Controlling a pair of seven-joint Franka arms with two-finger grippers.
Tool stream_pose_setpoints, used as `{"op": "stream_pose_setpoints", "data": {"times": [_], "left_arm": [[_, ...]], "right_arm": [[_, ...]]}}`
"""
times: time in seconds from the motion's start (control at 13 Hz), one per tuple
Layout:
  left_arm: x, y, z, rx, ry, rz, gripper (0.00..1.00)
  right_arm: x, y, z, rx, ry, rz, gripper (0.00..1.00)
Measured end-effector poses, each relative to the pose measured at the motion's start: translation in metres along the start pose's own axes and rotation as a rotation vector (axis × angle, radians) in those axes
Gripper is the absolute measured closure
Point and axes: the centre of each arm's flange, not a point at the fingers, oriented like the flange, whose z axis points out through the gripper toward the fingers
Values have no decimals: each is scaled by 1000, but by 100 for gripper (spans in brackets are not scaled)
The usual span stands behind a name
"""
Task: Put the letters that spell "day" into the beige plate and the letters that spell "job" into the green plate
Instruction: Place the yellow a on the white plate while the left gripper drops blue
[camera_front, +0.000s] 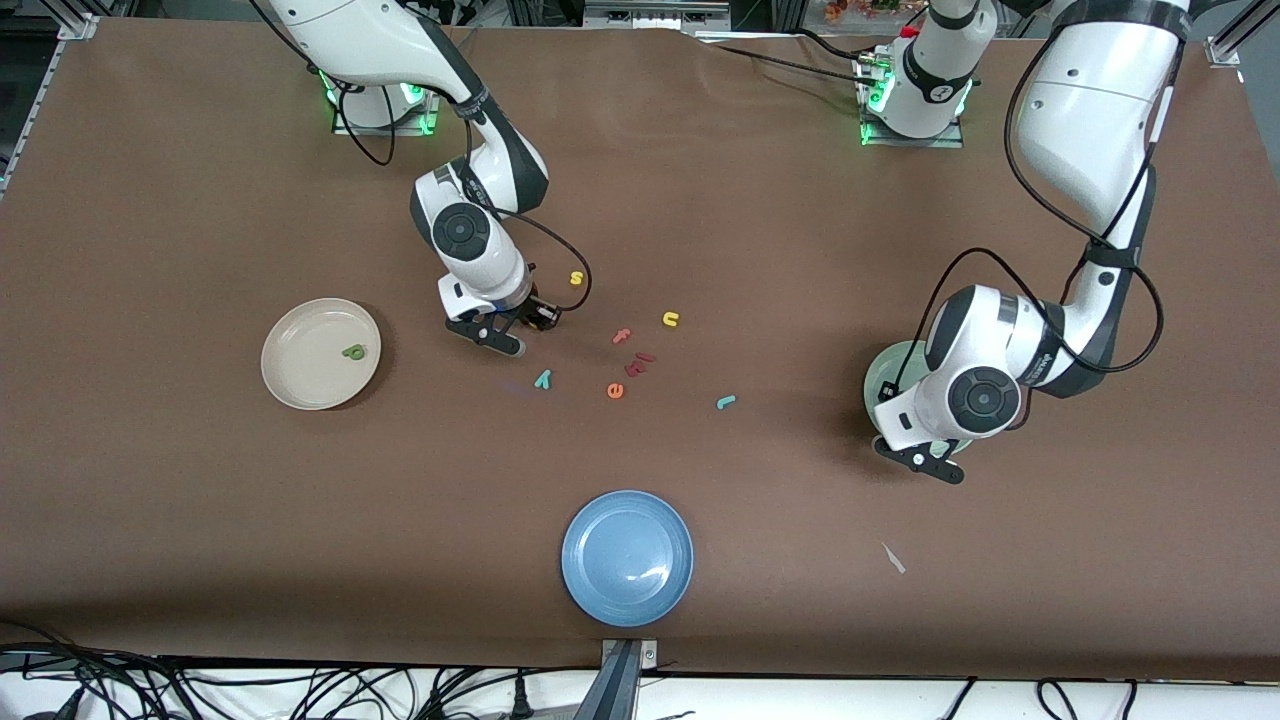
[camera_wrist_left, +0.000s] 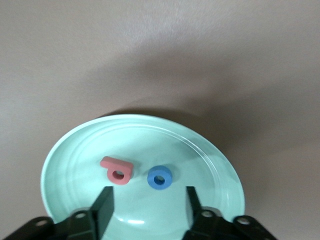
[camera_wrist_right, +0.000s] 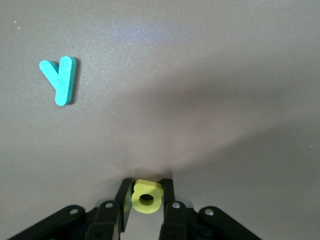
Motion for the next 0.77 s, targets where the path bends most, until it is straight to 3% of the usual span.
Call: {"op": "stream_pose_setpoints", "data": {"times": [0.23, 0.46, 0.77], "left_arm": [[2, 34, -35, -73, 49, -16, 1], [8, 94, -59, -104, 80, -18, 0], [14, 181, -73, -84, 105, 85, 0]], "right_arm": [[5, -4, -2, -2, -1, 3, 70], [31, -1, -21, -55, -23, -8, 70], [97, 52, -62, -139, -48, -128, 70]]}}
